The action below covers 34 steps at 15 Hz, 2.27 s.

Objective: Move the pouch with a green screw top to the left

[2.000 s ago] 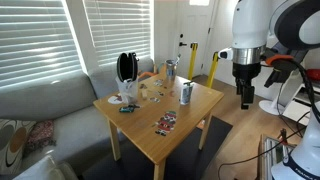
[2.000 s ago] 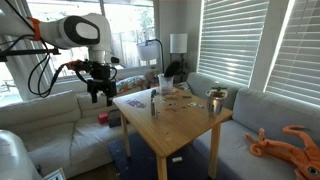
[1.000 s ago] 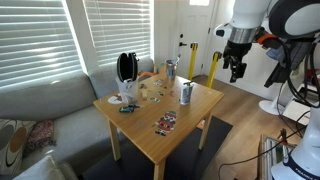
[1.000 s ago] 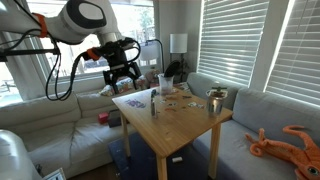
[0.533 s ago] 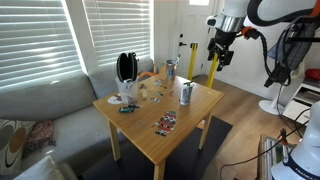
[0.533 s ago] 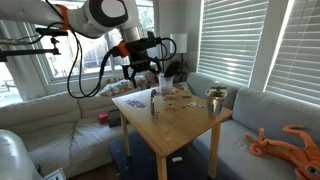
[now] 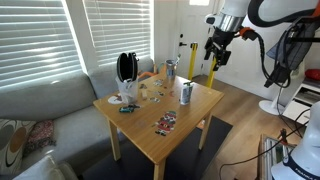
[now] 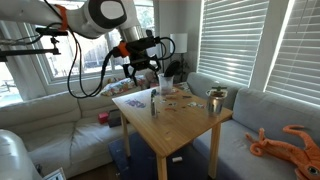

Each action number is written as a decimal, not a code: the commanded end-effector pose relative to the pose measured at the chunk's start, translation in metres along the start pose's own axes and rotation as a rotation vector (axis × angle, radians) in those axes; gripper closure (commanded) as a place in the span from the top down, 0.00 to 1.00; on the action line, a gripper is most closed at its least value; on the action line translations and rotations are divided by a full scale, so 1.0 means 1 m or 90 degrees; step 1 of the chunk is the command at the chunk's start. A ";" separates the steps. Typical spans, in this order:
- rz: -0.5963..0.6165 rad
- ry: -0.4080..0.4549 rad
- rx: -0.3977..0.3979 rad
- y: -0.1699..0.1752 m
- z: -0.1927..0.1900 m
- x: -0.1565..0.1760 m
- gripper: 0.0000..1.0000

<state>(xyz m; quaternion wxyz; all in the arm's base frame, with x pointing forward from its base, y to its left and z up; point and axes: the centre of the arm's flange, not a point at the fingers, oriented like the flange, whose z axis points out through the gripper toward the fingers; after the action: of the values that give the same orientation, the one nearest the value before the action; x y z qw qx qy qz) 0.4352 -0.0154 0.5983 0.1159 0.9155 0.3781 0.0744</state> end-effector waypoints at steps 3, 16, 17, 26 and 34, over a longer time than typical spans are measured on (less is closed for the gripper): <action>0.017 0.205 0.015 0.014 0.049 0.043 1.00; 0.019 0.135 0.234 0.000 0.125 0.059 0.98; 0.020 0.123 0.234 0.001 0.124 0.058 0.82; 0.020 0.045 0.117 0.016 0.130 0.059 0.16; 0.013 0.030 -0.010 0.011 0.067 0.057 0.03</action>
<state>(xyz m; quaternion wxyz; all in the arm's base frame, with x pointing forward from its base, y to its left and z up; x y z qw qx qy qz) 0.5137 0.0032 0.4983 0.0706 0.9223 0.3724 0.0755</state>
